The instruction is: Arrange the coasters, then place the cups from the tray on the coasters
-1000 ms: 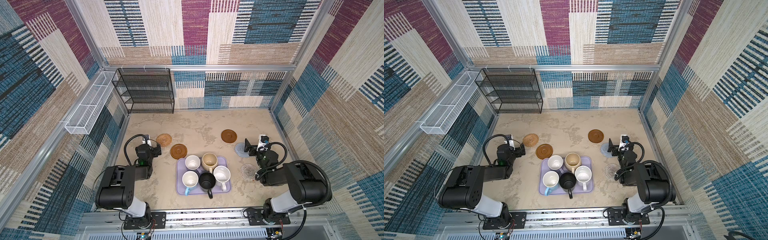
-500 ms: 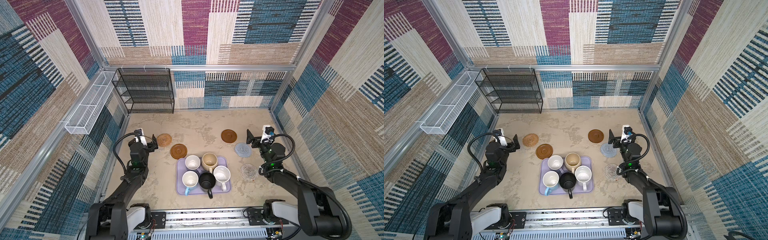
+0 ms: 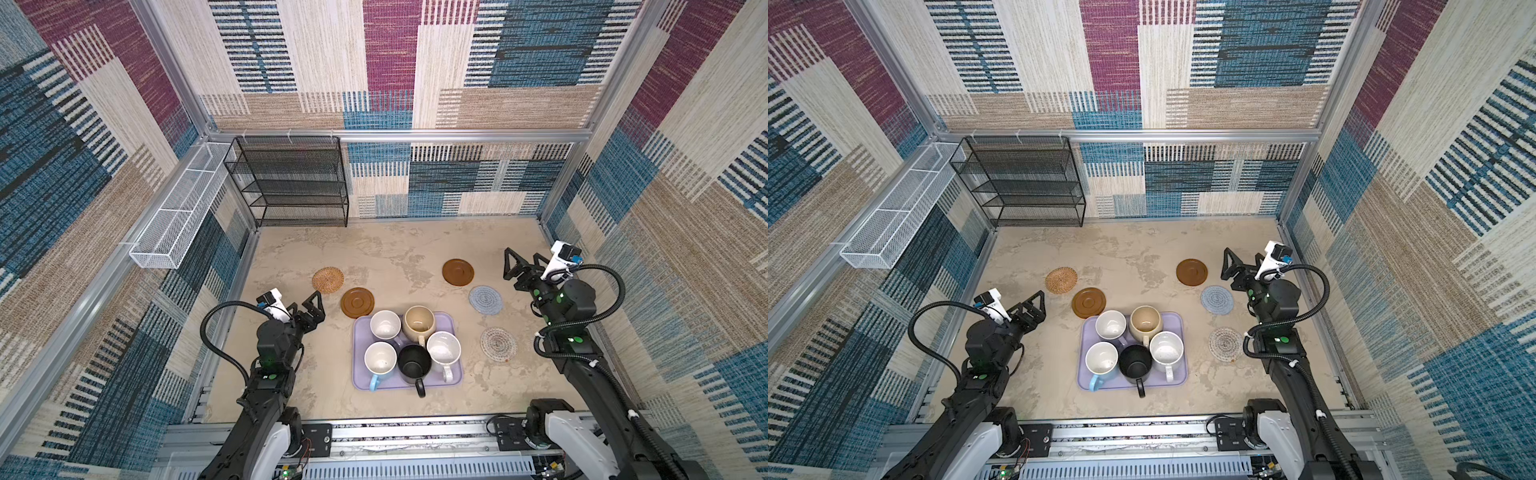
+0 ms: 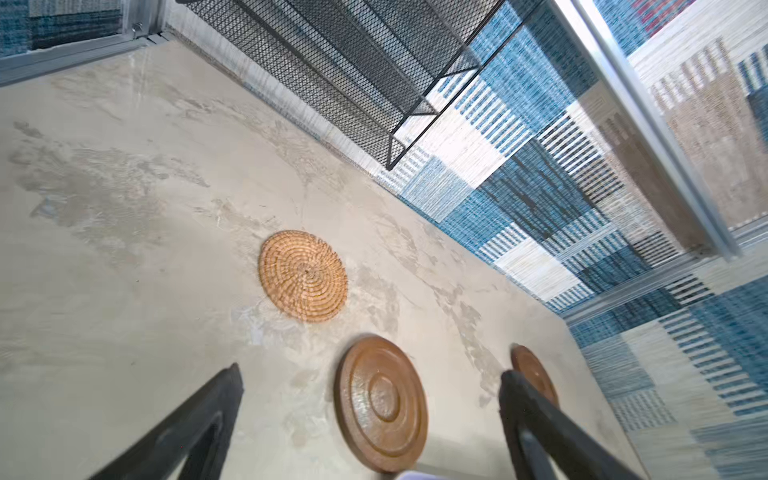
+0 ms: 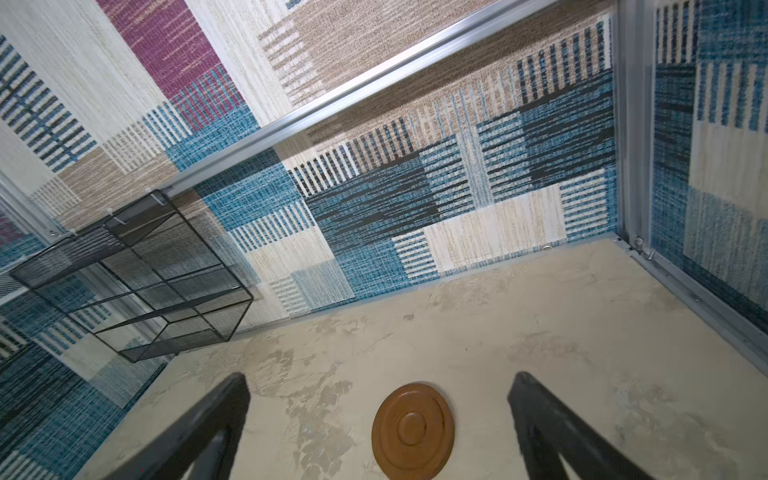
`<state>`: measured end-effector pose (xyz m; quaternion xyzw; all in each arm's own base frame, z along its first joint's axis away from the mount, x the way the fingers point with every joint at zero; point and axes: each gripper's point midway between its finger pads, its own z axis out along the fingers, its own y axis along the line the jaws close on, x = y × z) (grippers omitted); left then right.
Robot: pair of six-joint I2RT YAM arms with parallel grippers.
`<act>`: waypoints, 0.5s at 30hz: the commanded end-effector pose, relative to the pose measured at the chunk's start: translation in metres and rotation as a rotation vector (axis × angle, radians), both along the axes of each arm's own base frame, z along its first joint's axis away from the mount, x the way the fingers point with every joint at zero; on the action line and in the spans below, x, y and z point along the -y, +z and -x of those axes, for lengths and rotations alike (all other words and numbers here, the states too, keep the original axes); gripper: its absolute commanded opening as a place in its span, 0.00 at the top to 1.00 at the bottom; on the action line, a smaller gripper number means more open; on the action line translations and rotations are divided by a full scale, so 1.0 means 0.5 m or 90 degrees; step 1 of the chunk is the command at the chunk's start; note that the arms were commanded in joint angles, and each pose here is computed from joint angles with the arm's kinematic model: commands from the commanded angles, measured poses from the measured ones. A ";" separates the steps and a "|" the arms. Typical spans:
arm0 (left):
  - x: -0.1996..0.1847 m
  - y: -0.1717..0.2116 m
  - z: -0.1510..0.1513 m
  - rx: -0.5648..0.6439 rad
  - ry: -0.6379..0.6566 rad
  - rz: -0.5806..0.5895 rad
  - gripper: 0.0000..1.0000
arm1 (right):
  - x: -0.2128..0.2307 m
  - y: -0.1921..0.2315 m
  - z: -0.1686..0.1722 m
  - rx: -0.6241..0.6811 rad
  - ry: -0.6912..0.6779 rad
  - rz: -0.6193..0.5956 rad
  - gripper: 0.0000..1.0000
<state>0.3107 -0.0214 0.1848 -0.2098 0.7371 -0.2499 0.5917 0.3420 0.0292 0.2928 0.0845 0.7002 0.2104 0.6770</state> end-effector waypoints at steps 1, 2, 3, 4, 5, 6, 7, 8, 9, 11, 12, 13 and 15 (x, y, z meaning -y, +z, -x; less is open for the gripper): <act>0.012 0.000 0.002 -0.085 -0.019 0.016 0.04 | -0.045 -0.013 -0.003 -0.040 0.086 -0.014 0.00; 0.014 0.000 0.000 -0.110 -0.024 0.009 0.06 | -0.055 -0.021 -0.012 -0.057 0.103 -0.013 0.00; 0.017 -0.004 -0.003 -0.136 -0.032 0.007 0.06 | -0.065 -0.032 -0.023 -0.075 0.121 -0.011 0.00; 0.020 -0.004 -0.008 -0.154 -0.037 0.008 0.06 | -0.074 -0.041 -0.031 -0.086 0.133 -0.008 0.00; 0.024 -0.008 -0.014 -0.180 -0.042 0.009 0.05 | -0.088 -0.052 -0.044 -0.103 0.142 -0.002 0.00; 0.028 -0.010 -0.025 -0.203 -0.051 0.009 0.04 | -0.105 -0.063 -0.056 -0.116 0.148 0.016 0.00; 0.031 -0.013 -0.034 -0.225 -0.058 0.007 0.03 | -0.120 -0.068 -0.068 -0.124 0.150 0.034 0.00; 0.033 -0.020 -0.043 -0.256 -0.063 0.005 0.01 | -0.144 -0.076 -0.080 -0.135 0.156 0.053 0.00; 0.036 -0.027 -0.052 -0.280 -0.071 0.001 0.01 | -0.169 -0.085 -0.091 -0.145 0.172 0.068 0.00; 0.040 -0.043 -0.074 -0.311 -0.077 -0.004 0.01 | -0.214 -0.099 -0.110 -0.162 0.207 0.083 0.00; 0.036 -0.056 -0.086 -0.327 -0.073 -0.010 0.01 | -0.234 -0.106 -0.120 -0.171 0.219 0.087 0.00; 0.033 -0.066 -0.096 -0.341 -0.067 -0.017 0.01 | -0.250 -0.111 -0.128 -0.176 0.228 0.093 0.00; 0.028 -0.093 -0.117 -0.386 -0.060 -0.038 0.01 | -0.294 -0.118 -0.143 -0.183 0.249 0.107 0.00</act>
